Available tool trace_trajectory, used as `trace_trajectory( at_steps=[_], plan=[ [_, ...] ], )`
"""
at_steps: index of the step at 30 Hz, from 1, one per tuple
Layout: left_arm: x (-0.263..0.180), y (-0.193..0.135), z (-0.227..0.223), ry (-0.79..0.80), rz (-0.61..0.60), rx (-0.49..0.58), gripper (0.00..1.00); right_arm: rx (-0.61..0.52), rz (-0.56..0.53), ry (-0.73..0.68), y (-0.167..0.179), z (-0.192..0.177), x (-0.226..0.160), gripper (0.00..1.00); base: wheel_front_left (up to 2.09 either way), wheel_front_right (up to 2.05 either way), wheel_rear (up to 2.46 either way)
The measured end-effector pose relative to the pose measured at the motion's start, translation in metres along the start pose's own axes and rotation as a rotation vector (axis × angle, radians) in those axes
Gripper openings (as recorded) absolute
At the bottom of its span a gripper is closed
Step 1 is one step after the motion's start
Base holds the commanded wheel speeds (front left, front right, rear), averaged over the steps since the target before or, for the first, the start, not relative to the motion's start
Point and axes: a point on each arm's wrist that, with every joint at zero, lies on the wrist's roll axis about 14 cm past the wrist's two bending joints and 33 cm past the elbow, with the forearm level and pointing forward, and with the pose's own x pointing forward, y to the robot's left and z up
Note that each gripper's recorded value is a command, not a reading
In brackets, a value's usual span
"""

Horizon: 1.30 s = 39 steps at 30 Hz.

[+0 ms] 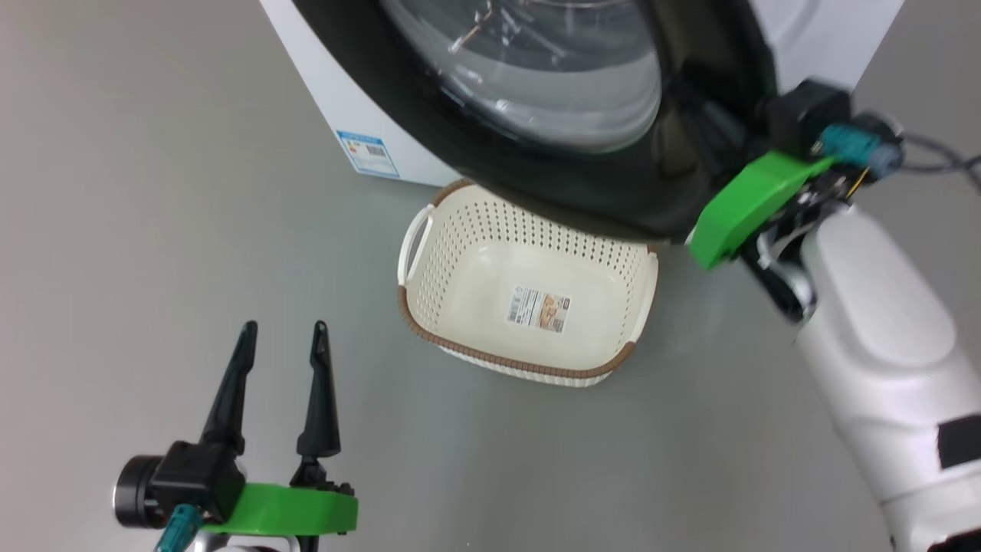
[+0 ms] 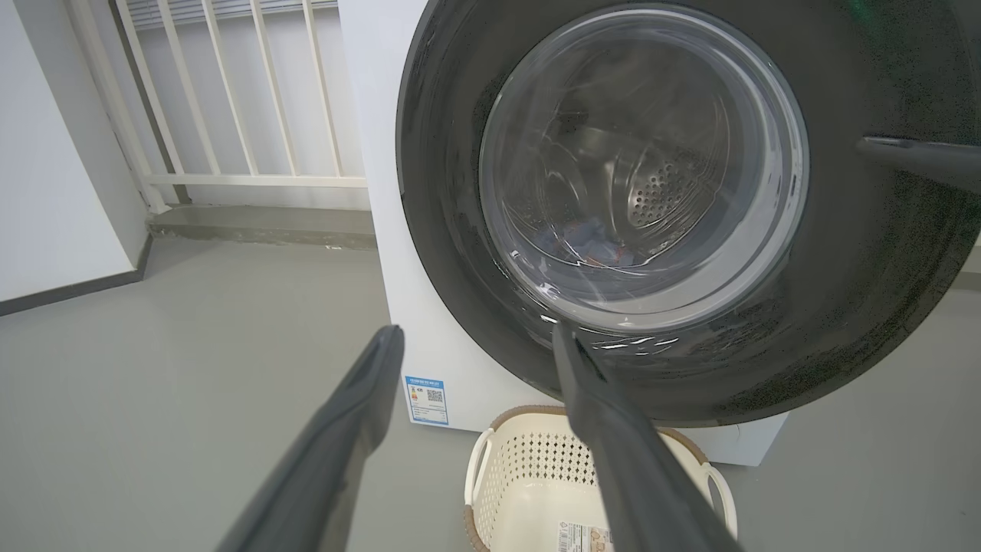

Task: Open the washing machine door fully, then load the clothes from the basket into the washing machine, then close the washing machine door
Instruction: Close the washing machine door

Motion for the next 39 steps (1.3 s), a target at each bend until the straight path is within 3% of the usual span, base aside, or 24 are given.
trace_trajectory(
  at_steps=[11, 21, 31, 39],
  plan=[
    [0.021, -0.017, -0.013, 0.027, -0.042, -0.004, 1.0, -0.059, -0.091, -0.05, -0.065, 0.01, 0.041, 0.0, 0.0, 0.0, 0.0],
    [0.035, -0.021, -0.024, 0.05, -0.056, 0.006, 1.0, -0.075, -0.13, -0.058, -0.097, 0.003, 0.067, 0.0, 0.0, 0.0, 0.0],
    [0.036, -0.025, -0.023, 0.047, -0.067, 0.003, 1.0, -0.095, -0.134, -0.041, -0.1, 0.002, 0.068, 0.0, 0.0, 0.0, 0.0],
    [0.035, -0.028, -0.021, 0.042, -0.079, -0.001, 1.0, -0.083, -0.069, -0.06, -0.073, 0.011, 0.068, 0.0, 0.0, 0.0, 0.0]
  ],
)
